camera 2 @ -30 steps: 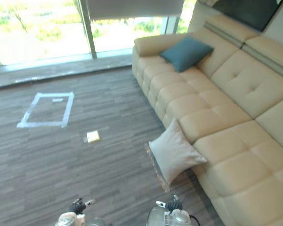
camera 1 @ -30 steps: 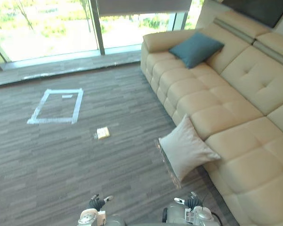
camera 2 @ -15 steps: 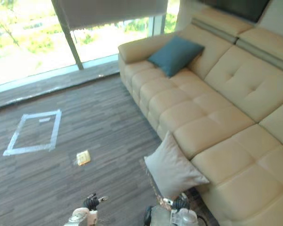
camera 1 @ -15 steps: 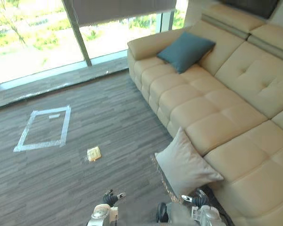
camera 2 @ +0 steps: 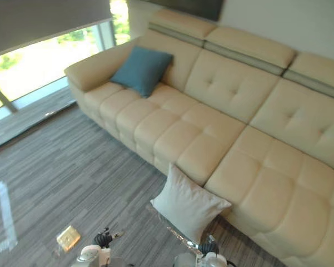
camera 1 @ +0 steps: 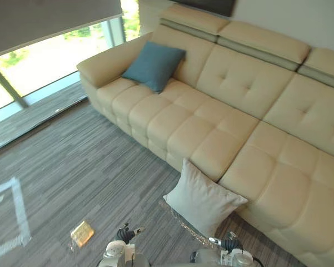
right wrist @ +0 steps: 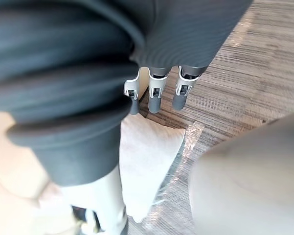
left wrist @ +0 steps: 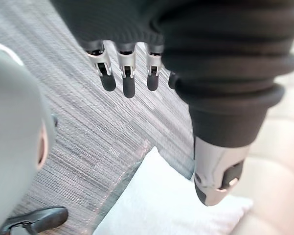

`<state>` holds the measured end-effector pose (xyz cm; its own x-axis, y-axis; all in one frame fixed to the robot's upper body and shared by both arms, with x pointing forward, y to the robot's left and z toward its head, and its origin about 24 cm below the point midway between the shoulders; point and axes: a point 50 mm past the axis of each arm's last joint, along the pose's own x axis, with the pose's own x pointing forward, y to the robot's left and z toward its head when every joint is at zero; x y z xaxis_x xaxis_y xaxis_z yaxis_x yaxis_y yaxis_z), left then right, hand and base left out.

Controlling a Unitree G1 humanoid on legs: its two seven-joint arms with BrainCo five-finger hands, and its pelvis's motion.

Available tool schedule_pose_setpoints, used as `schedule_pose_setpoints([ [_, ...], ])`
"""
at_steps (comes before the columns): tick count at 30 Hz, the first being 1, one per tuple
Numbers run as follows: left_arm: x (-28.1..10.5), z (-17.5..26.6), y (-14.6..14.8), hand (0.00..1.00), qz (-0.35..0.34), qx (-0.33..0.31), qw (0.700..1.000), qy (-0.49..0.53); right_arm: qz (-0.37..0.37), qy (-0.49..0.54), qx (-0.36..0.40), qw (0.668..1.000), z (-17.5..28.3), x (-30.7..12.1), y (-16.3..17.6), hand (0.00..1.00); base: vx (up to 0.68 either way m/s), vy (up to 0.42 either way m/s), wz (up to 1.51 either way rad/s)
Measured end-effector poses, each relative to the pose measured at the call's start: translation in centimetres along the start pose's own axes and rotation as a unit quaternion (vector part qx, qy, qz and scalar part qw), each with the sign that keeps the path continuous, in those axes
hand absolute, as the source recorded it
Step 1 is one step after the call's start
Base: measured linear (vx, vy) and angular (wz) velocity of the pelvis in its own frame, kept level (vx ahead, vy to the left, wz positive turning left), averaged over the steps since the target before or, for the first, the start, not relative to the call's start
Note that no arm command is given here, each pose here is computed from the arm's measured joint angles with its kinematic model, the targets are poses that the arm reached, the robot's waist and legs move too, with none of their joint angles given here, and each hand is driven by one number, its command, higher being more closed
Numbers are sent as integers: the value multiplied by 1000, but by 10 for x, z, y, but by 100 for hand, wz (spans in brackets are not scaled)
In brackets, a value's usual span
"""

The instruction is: Pick up cushions and gather them together orderly.

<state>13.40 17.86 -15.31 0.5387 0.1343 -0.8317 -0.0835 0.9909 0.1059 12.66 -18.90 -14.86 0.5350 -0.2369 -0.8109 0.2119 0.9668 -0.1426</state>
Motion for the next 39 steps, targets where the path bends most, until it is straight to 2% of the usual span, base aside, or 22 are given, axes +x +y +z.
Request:
schedule_pose_setpoints([
  [7,0,-3,-6,0,-13,17,1000,6,-1,-10,-40,999,12,6,-7,0,100,-5,-80],
  [15,-1,3,-10,0,-22,18,1000,-9,-20,4,-22,1000,3,4,-18,0,53,-51,-33],
  [23,-1,7,-10,0,-17,12,1000,-22,-27,5,-6,1000,2,3,-18,0,69,143,-86],
  [27,0,8,-6,0,-13,9,1000,-21,-13,16,8,1000,-9,-2,-4,0,171,164,-26],
  [39,-2,-7,-2,0,-3,-3,1000,6,-20,38,1,999,-18,-2,-11,0,82,23,-5],
])
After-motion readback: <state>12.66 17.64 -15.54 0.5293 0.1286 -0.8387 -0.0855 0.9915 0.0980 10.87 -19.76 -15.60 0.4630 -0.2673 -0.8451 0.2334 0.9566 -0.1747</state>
